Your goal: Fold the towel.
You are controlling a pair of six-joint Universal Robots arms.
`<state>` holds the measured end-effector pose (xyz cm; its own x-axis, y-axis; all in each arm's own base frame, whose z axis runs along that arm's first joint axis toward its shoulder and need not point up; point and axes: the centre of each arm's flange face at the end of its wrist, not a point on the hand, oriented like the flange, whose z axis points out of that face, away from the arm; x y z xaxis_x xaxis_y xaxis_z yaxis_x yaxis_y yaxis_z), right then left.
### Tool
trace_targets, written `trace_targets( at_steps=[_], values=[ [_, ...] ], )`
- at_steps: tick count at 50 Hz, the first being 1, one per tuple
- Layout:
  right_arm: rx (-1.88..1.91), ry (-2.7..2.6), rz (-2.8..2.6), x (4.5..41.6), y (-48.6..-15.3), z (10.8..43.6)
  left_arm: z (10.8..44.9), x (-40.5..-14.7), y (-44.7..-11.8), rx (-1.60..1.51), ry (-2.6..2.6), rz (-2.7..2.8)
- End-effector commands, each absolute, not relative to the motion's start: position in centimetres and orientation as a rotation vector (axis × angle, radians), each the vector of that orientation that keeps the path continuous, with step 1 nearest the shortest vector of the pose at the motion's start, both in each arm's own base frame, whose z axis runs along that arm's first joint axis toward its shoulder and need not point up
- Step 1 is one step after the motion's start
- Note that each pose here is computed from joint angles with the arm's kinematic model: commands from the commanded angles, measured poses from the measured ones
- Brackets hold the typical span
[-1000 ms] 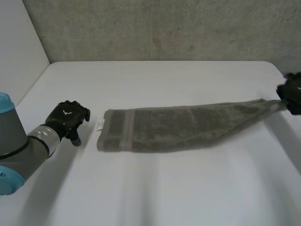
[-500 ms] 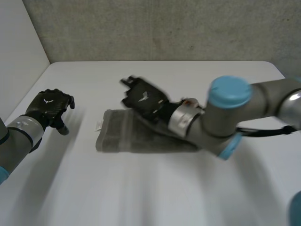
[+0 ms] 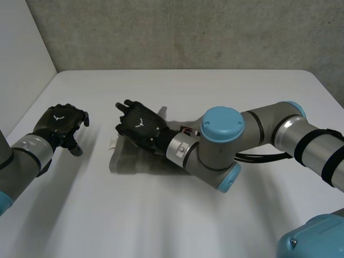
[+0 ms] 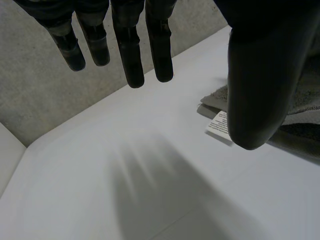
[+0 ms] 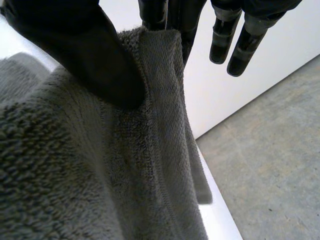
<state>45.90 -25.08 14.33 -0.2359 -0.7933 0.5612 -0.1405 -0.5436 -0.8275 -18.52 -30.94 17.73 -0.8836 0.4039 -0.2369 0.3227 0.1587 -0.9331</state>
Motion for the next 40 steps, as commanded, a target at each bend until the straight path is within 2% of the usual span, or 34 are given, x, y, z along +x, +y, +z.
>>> trace_targets(
  at_steps=[1,8,10,16,19,21,24,28,30,32,35,40],
  values=[
    [-1.504,1.088,-1.838,47.0,-24.7,14.2,18.0,-18.4,-30.6,-0.715,-2.338,1.856],
    [-1.506,1.046,-1.825,47.9,-23.8,13.5,18.3,-18.0,-30.7,-0.701,-2.338,1.872],
    [-1.517,1.063,-1.781,48.0,-23.5,12.1,18.3,-18.0,-30.7,-0.701,-2.338,1.872],
    [-1.549,1.051,-1.692,47.8,-22.7,10.9,18.4,-18.1,-30.7,-0.704,-2.332,1.876],
    [-1.533,1.07,-1.717,47.4,-23.3,12.0,18.5,-18.1,-30.7,-0.703,-2.327,1.881],
    [-1.487,1.118,-1.791,46.8,-23.8,14.7,18.7,-18.3,-30.7,-0.707,-2.318,1.89],
    [-1.458,1.155,-1.823,46.3,-24.2,15.9,19.0,-18.6,-30.7,-0.713,-2.302,1.898],
    [-1.338,1.312,-1.855,43.1,-26.4,18.4,19.4,-19.5,-30.4,-0.708,-2.262,1.893],
    [-1.285,1.353,-1.848,42.0,-26.8,19.4,20.1,-21.1,-29.9,-0.683,-2.196,1.876],
    [-1.167,1.447,-1.815,39.6,-27.7,20.7,20.4,-21.7,-29.7,-0.667,-2.172,1.868],
    [-1.114,1.51,-1.788,38.3,-28.4,20.7,21.0,-22.6,-29.5,-0.639,-2.126,1.854],
    [-0.998,1.77,-1.65,33.5,-29.7,18.6,21.5,-24.8,-28.6,-0.654,-2.056,1.819]
  ],
)
